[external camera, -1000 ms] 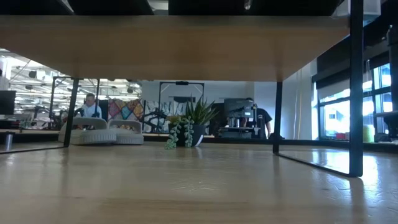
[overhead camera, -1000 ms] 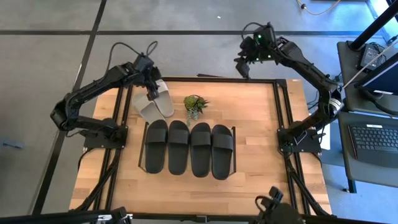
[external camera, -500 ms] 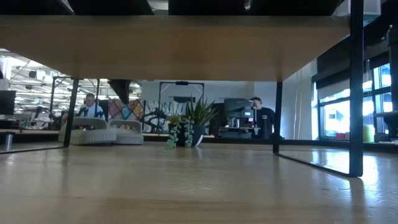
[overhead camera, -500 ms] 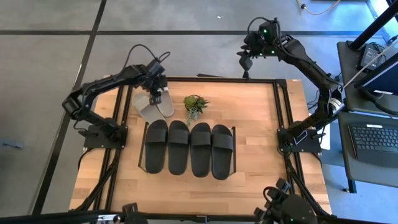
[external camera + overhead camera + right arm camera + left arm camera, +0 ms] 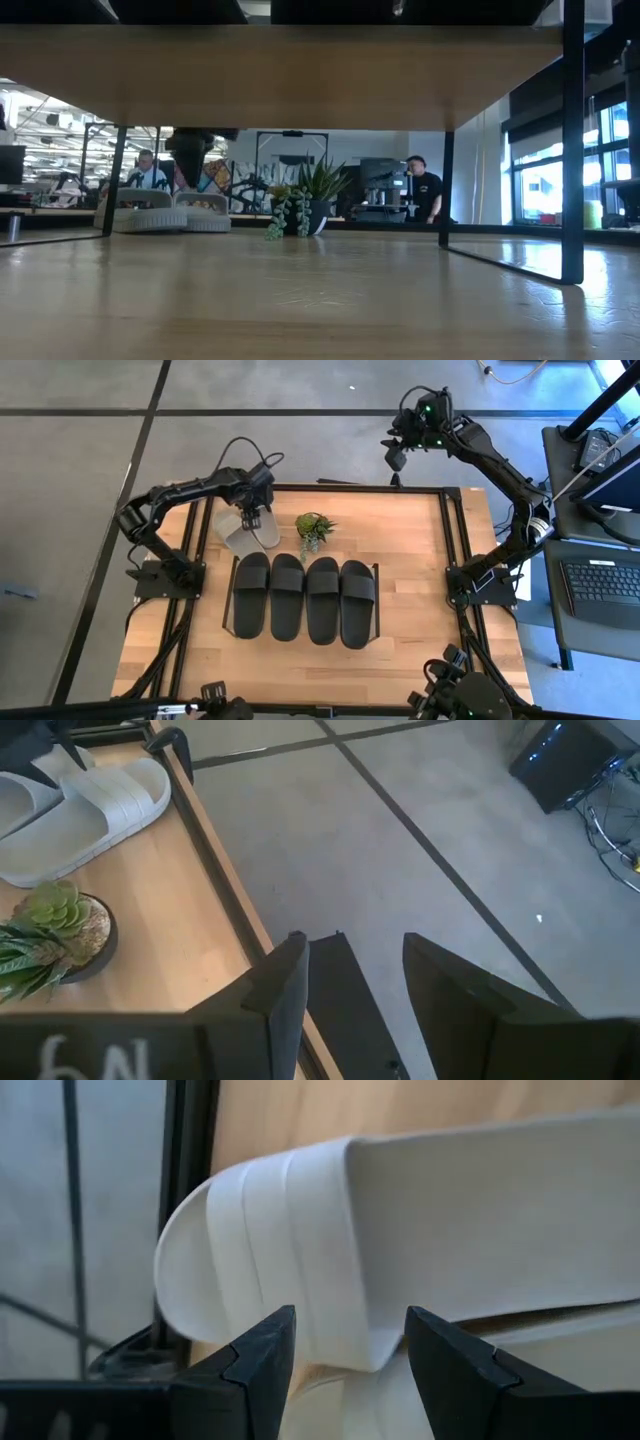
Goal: Pick and place slides into the shelf
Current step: Put the gray slide under the shelf
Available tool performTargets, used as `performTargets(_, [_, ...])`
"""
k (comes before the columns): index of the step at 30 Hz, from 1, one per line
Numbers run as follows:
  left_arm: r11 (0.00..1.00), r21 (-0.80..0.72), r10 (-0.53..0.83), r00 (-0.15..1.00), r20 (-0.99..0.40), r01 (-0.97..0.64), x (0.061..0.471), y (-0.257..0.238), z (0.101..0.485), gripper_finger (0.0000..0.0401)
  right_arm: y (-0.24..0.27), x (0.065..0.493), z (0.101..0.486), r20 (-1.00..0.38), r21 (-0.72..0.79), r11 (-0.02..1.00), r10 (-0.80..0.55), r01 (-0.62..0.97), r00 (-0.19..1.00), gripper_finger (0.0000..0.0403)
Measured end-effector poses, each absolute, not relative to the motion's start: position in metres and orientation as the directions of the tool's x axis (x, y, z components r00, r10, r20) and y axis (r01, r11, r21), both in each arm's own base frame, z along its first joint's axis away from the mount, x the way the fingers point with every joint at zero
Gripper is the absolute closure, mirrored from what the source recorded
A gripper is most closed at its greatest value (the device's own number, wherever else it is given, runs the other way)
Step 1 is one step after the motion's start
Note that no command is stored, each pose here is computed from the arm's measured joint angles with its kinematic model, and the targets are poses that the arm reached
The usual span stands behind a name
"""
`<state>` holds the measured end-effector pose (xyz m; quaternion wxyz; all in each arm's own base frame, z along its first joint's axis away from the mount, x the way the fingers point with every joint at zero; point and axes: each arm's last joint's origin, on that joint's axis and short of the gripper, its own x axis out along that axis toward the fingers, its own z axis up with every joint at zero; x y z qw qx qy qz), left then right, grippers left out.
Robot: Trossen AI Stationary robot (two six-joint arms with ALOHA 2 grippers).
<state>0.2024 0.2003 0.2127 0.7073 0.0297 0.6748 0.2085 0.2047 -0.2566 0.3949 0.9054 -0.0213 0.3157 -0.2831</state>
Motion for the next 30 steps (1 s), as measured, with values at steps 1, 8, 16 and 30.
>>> performTargets(1, [0.908,0.335,0.343,-0.015,-0.939,-0.251,0.203,0.201,0.211,0.0219,-0.257,0.205,0.395,-0.558,-0.220,0.839,-0.527,0.498,0.641,0.0238])
performTargets(8, [0.911,0.336,0.333,-0.057,-0.941,-0.239,0.207,0.203,0.200,0.0219,-0.257,0.205,0.396,-0.553,-0.224,0.838,-0.530,0.498,0.643,0.0237])
performTargets(16, [0.896,0.374,0.365,-0.081,-0.928,-0.240,0.212,0.210,0.190,0.0219,-0.257,0.205,0.396,-0.553,-0.224,0.837,-0.531,0.498,0.643,0.0238])
performTargets(30, [0.878,0.414,0.401,-0.104,-0.910,-0.238,0.212,0.211,0.190,0.0292,-0.257,0.205,0.395,-0.553,-0.224,0.837,-0.531,0.498,0.643,0.0238])
